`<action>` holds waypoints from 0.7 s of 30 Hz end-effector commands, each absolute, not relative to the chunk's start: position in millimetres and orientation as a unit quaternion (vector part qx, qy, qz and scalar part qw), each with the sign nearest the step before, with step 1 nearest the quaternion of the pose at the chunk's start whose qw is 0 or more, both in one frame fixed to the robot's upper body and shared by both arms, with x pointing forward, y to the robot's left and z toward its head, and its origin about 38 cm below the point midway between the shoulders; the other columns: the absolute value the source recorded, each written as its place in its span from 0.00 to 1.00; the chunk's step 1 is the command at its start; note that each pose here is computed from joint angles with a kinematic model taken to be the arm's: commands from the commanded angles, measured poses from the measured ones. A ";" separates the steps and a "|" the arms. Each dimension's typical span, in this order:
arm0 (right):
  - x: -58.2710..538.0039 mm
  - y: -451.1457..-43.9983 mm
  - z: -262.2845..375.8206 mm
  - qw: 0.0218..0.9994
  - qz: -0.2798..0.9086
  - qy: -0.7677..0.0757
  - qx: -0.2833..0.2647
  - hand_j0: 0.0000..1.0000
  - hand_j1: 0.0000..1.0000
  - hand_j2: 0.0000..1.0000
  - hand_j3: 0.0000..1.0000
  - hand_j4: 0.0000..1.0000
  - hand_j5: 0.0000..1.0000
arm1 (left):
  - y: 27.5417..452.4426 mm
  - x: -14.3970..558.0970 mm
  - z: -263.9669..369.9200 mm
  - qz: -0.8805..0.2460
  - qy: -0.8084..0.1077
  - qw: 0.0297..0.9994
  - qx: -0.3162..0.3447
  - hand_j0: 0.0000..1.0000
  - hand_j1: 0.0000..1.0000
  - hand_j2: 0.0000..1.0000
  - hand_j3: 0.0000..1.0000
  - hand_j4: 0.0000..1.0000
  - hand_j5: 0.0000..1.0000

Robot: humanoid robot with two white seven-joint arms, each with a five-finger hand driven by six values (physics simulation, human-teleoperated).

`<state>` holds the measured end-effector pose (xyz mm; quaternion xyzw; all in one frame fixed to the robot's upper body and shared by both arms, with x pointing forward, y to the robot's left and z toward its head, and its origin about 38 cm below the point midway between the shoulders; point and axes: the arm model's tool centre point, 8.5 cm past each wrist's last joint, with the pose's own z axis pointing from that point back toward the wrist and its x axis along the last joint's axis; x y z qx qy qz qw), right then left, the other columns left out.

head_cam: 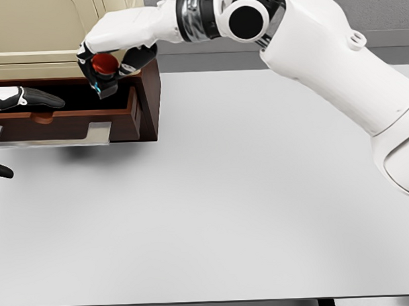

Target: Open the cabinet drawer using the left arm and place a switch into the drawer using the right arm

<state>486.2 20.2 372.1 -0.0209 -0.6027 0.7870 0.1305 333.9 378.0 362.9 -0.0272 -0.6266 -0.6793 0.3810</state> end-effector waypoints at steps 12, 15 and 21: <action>493.1 26.5 367.0 0.143 0.788 -0.599 -0.021 0.47 0.47 0.47 0.47 0.47 0.47 | 378.9 333.8 363.4 -0.678 -0.626 0.383 -0.027 1.00 1.00 1.00 1.00 1.00 1.00; 493.2 29.9 365.4 0.141 0.790 -0.596 -0.023 0.47 0.47 0.47 0.47 0.47 0.47 | 378.5 333.9 362.6 -0.678 -0.627 0.383 -0.028 1.00 1.00 1.00 1.00 1.00 1.00; 496.2 33.2 362.2 0.148 0.790 -0.595 -0.022 0.52 0.52 0.52 0.52 0.52 0.52 | 378.6 333.9 362.0 -0.678 -0.626 0.384 -0.028 1.00 1.00 1.00 1.00 1.00 1.00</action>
